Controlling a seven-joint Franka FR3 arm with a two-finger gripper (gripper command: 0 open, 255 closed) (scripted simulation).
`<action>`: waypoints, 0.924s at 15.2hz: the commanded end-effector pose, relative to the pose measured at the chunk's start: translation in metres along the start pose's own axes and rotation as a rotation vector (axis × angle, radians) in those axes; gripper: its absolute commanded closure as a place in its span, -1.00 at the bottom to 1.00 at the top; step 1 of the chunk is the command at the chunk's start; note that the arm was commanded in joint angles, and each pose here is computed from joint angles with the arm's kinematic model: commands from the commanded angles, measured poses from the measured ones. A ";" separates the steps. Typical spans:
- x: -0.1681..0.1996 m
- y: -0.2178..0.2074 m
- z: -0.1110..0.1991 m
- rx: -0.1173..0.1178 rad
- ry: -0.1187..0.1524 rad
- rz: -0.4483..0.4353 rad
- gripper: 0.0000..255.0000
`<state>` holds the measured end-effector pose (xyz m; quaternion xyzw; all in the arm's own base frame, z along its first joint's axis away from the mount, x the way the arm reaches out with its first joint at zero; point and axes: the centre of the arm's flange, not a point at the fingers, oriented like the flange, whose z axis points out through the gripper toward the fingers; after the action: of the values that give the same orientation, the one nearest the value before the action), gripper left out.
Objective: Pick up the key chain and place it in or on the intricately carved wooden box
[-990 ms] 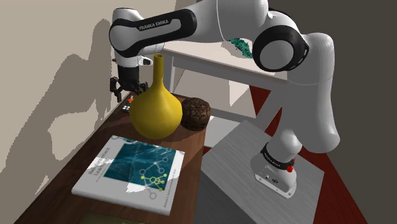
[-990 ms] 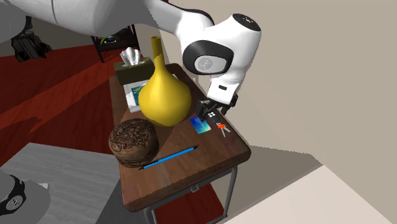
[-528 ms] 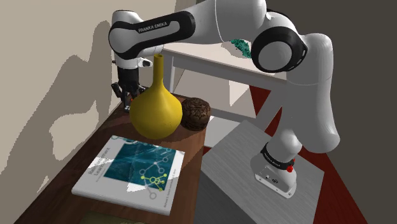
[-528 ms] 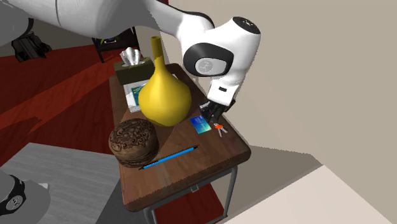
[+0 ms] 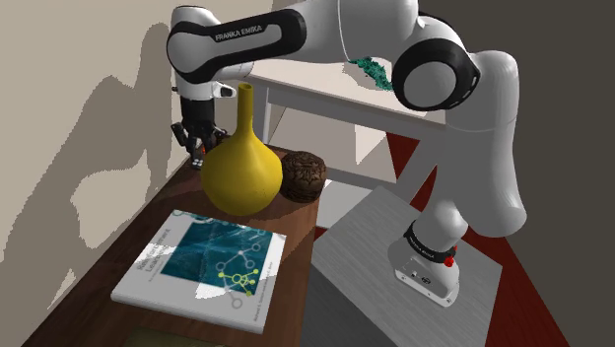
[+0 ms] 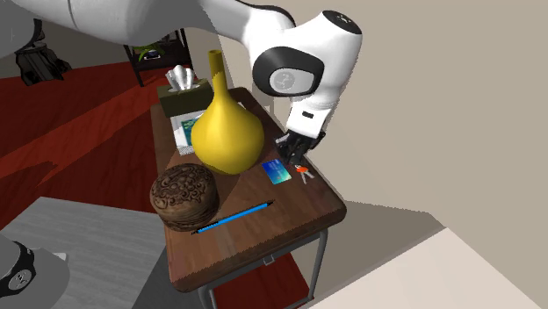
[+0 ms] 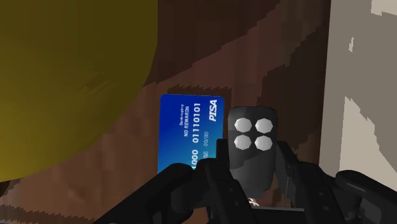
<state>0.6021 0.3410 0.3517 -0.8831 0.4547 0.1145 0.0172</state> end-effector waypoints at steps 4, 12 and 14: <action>-0.006 0.002 -0.025 0.000 0.000 0.000 1.00; -0.015 0.005 -0.066 0.000 0.000 0.000 1.00; -0.017 0.006 -0.076 0.000 0.000 0.000 1.00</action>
<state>0.6024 0.3415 0.4252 -0.8831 0.4547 0.1145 0.0171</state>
